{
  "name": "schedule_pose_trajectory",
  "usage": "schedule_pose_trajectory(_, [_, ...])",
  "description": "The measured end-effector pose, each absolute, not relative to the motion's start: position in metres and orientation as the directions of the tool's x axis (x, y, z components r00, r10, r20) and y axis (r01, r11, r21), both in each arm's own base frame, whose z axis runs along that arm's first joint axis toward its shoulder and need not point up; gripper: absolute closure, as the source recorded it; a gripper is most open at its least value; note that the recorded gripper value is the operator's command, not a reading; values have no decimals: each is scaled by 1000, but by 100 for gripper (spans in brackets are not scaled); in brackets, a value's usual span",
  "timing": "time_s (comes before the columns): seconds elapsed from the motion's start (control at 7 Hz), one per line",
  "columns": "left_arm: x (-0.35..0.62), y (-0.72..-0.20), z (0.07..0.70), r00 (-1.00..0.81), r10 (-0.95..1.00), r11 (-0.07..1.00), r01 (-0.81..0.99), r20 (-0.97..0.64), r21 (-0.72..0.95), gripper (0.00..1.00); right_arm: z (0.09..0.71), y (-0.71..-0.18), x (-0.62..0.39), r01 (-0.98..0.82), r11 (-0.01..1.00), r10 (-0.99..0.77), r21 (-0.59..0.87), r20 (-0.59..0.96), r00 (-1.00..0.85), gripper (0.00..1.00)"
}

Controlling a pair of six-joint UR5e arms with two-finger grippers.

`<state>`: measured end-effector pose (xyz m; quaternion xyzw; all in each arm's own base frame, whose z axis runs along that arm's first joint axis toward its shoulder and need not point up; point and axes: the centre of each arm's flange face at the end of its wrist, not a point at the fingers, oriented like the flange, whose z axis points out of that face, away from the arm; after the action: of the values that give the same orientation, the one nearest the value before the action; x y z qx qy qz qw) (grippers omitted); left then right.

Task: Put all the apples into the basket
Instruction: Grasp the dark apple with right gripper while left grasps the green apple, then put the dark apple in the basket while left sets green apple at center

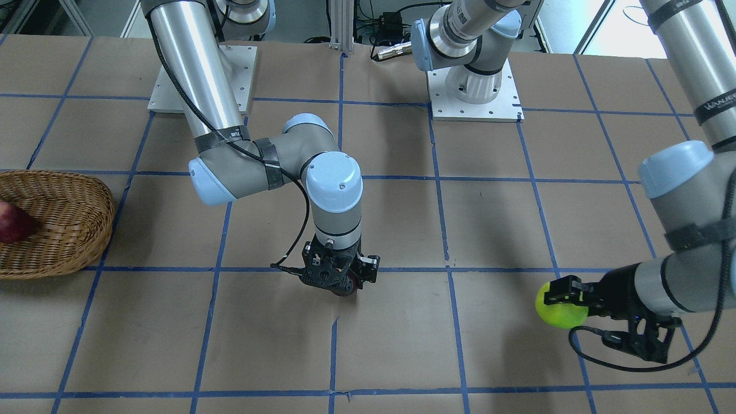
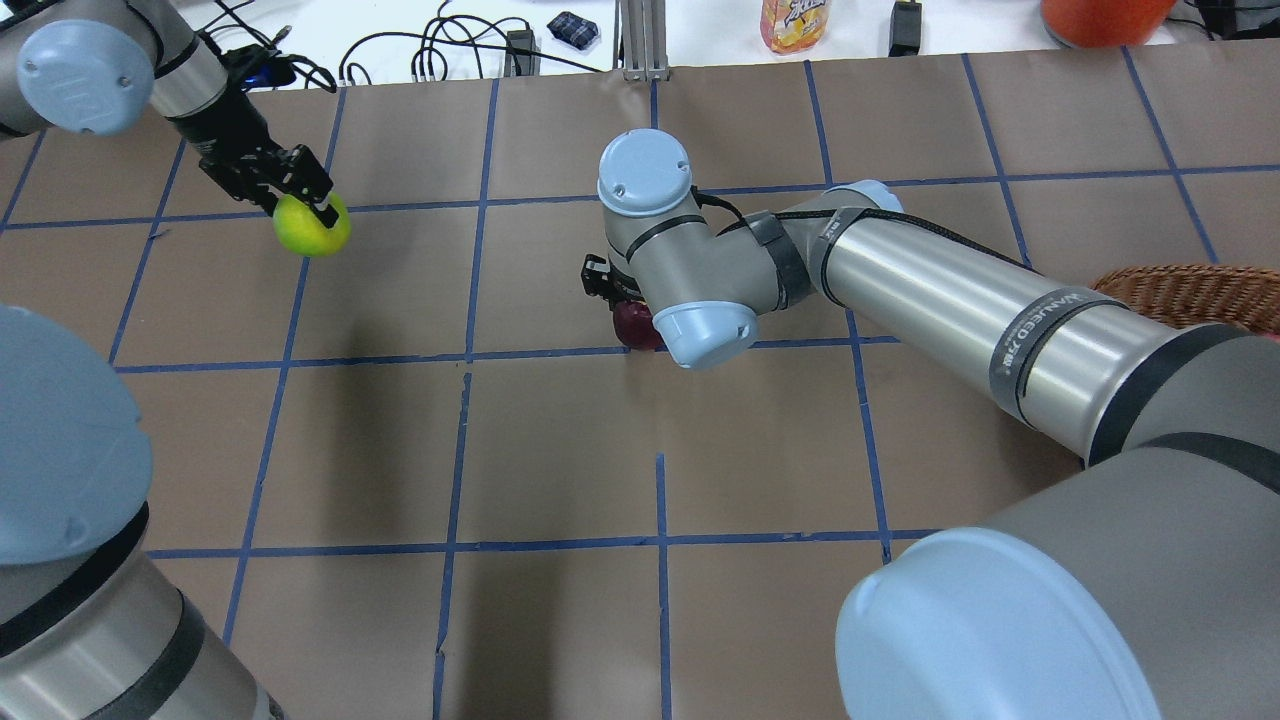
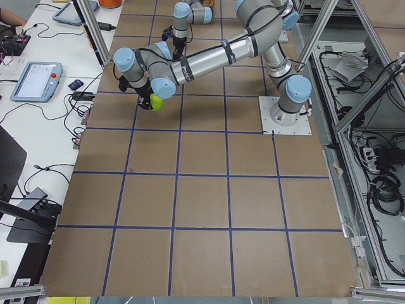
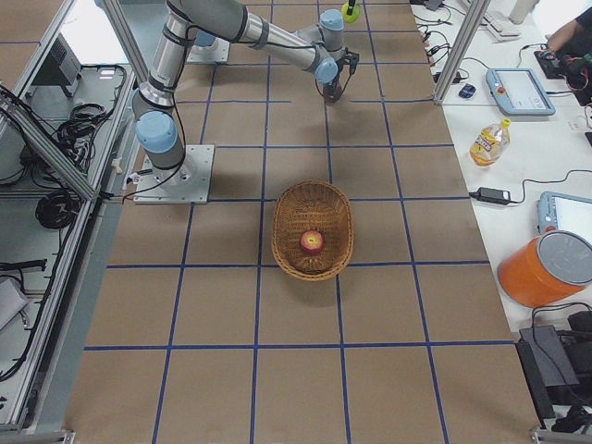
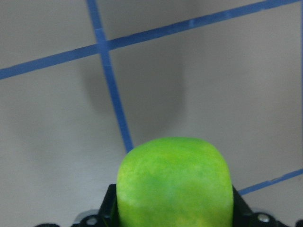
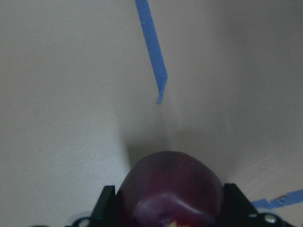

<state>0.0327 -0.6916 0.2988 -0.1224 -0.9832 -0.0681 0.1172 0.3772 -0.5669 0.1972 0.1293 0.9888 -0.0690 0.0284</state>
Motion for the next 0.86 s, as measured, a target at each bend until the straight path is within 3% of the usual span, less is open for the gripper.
schedule_pose_trajectory(0.43, [-37, -653, 297, -952, 107, 973, 160, 285, 167, 100, 278, -583, 309, 215, 968, 214, -131, -27, -977, 67])
schedule_pose_trajectory(0.86, [-214, -632, 284, -972, -34, 989, 1, 233, 149, 100, 340, -573, 90, 47, 991, 53, -129, 43, -998, 67])
